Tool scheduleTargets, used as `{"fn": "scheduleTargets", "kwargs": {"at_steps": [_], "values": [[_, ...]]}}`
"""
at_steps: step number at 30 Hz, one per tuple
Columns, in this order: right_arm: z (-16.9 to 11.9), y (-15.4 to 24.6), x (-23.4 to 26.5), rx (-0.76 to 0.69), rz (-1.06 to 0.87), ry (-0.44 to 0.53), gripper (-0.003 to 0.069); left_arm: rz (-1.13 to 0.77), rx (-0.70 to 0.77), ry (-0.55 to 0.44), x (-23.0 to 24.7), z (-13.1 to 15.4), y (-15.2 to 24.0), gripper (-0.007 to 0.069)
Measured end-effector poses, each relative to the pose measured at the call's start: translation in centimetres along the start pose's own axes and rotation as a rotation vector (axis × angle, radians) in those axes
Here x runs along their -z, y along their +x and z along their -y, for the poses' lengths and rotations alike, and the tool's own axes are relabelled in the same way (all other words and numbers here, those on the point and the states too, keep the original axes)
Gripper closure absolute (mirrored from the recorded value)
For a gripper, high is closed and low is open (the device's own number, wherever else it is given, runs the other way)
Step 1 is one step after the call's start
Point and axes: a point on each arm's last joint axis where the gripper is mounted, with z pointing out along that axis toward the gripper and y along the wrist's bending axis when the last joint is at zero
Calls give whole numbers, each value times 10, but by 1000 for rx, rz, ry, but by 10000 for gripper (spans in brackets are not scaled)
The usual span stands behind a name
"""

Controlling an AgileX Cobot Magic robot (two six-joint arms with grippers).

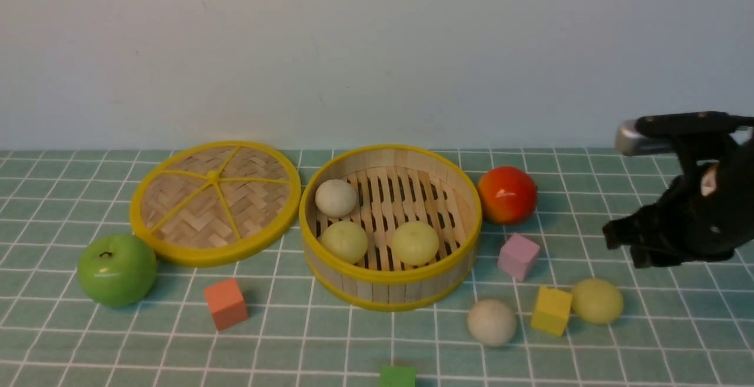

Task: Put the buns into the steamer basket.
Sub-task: Use the right arm to grab a steamed stuffed bun, then use the right arm to put the steamed stuffed bun into the steamer

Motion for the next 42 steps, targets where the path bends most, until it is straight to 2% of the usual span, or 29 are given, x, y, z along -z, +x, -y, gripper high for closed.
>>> {"fn": "scheduleTargets", "kwargs": {"at_steps": [4,9,22,24,26,27,28,31,36,39,42], "values": [[-6,-19,-34,3,-89,17,420,0,0,0,0,0,0,587],[-10,-22,-65,-15,-141,8,420,0,0,0,0,0,0,586],[-13,-19,-84,-40,-183,-9,420,0,0,0,0,0,0,578],[-13,-18,-88,-35,-195,-6,433,0,0,0,0,0,0,575],[-13,-17,-89,-32,-204,-5,491,0,0,0,0,0,0,573],[-13,-17,-89,-32,-205,-5,498,0,0,0,0,0,0,573],[-13,-17,-88,-31,-210,-4,561,0,0,0,0,0,0,571],[-12,-16,-87,-18,-228,-1,652,0,0,0,0,0,0,568],[-15,-27,-69,8,-212,-26,656,0,0,0,0,0,0,564],[-21,-56,-41,16,-121,-63,656,0,0,0,0,0,0,559],[-37,-90,-7,58,46,-157,656,0,0,0,0,0,0,554]]}}
